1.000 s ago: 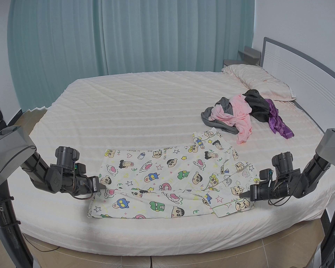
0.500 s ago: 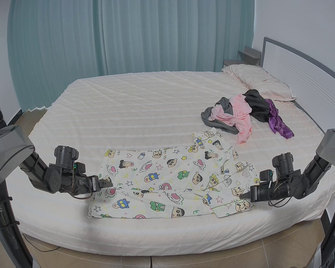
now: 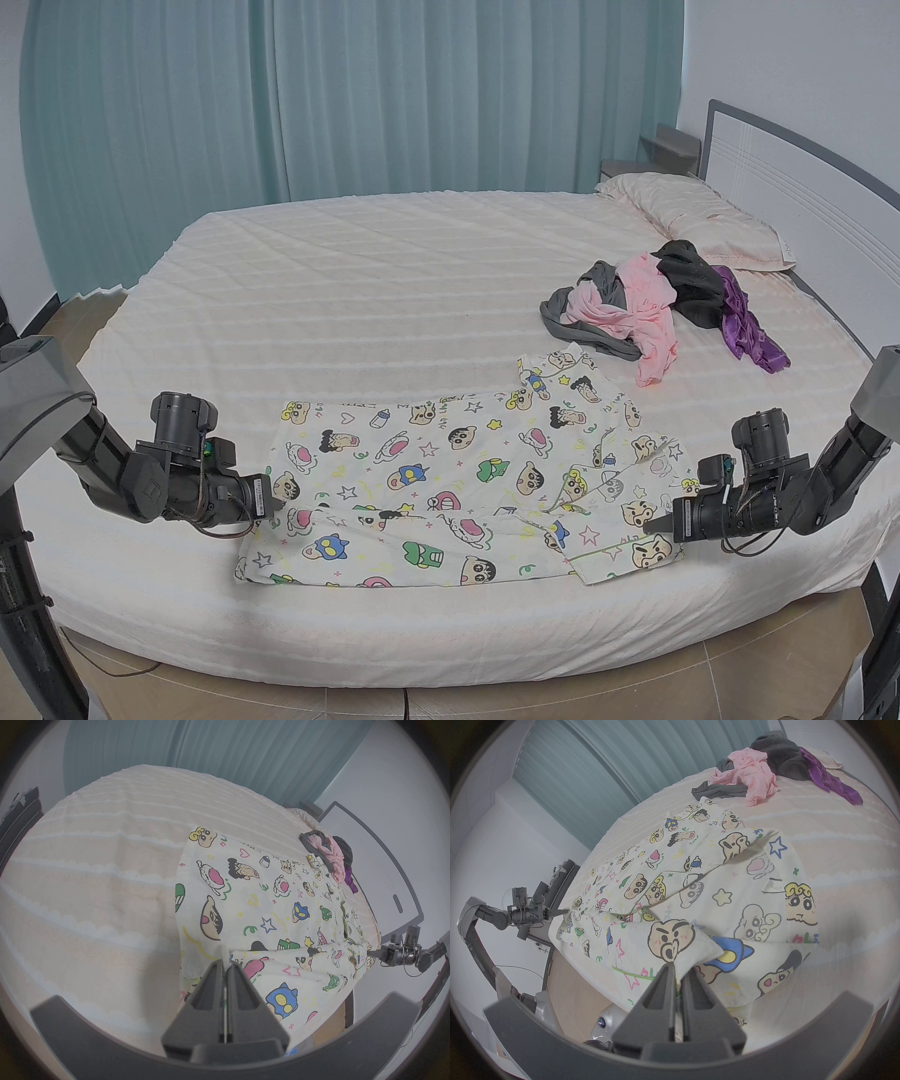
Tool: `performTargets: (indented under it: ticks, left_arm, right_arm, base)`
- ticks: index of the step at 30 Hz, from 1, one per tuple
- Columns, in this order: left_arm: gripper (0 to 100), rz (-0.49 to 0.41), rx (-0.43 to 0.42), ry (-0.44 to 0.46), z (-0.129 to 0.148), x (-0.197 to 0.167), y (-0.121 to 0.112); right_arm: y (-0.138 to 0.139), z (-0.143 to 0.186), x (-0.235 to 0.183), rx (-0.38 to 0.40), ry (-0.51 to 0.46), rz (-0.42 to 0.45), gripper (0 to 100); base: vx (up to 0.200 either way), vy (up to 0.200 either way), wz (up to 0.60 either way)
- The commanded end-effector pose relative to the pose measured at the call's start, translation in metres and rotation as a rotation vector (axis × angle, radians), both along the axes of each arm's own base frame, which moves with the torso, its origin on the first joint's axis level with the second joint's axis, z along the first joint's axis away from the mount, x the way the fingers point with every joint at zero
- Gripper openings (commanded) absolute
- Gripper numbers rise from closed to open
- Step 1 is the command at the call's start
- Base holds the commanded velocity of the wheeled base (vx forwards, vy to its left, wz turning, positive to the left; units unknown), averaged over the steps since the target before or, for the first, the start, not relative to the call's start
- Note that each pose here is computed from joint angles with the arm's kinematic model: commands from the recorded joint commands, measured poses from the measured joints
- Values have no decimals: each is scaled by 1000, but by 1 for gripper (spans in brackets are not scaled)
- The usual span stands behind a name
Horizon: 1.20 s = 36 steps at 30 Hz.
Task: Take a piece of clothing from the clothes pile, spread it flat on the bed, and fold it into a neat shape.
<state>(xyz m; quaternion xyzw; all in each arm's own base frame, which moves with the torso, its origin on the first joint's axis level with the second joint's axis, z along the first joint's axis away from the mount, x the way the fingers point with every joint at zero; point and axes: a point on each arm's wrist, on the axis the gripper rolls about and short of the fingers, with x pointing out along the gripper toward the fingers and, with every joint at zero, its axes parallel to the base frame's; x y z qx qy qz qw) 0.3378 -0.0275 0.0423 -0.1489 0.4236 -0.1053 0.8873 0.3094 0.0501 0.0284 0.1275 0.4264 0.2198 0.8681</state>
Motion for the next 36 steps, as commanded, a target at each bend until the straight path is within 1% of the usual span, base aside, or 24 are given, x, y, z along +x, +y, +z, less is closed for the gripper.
performTargets:
  ticks: [1,11,14,19,22,29,36]
  left_arm:
    - [0,2,0,5,-1,-1,0]
    - [0,6,5,-25,16,-17,1]
    - [0,7,4,-32,23,-27,2]
    - [0,4,6,-37,29,-40,2]
    - [0,5,4,-52,38,-53,3]
    - [0,8,5,-77,51,-79,5]
    - [0,-13,13,-46,52,-106,3]
  right_arm:
    - [0,1,0,1,-3,0,0]
    - [-2,15,-11,14,-32,7,0]
    - [-4,23,-16,17,-54,2,0]
    - [-5,28,-23,17,-60,1,0]
    - [-7,33,-31,19,-69,-1,0]
    - [-8,46,-46,25,-102,1,0]
    - [-10,53,-60,26,-115,1,0]
  base:
    - [0,0,0]
    - [0,0,0]
    - [0,0,0]
    - [0,0,0]
    - [0,0,0]
    - [0,0,0]
    - [0,0,0]
